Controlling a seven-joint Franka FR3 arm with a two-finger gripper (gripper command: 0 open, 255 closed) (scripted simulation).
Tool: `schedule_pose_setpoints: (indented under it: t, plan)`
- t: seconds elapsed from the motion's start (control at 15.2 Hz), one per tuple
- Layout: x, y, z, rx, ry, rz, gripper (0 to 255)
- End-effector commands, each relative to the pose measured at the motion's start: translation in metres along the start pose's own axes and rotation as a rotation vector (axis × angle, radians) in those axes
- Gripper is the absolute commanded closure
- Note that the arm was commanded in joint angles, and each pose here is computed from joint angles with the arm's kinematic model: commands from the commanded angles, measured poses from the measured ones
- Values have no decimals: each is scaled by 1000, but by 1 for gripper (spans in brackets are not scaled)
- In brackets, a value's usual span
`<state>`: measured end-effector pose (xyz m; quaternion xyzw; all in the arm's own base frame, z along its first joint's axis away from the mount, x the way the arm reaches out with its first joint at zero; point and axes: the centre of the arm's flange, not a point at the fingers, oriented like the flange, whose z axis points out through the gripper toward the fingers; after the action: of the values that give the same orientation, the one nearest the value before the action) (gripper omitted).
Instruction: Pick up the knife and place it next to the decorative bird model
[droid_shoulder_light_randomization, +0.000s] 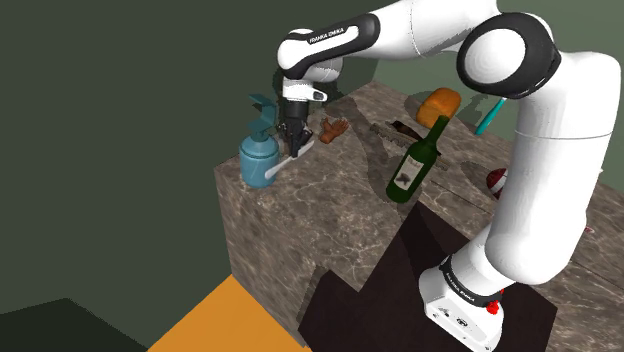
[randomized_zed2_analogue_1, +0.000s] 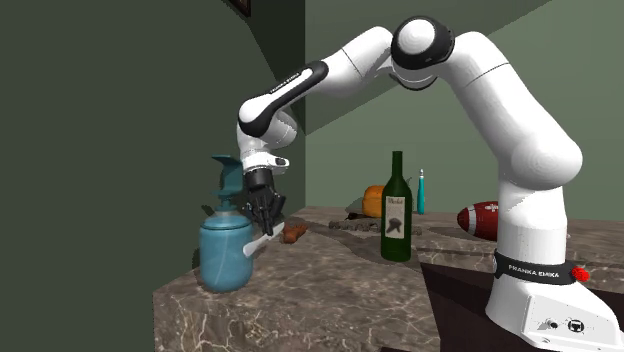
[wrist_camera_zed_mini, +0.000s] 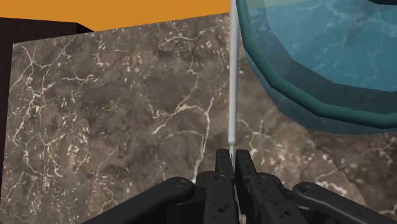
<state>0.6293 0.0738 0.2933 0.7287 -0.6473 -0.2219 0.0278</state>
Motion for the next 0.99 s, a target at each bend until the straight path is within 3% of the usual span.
schedule_pose_setpoints:
  t: [0.0, 0.33, 0.92]
  plan:
    - [-3, 3, -10, 0, 0, 0, 255]
    - [-10, 11, -31, 0, 0, 0, 255]
    - [86, 81, -36, 0, 0, 0, 255]
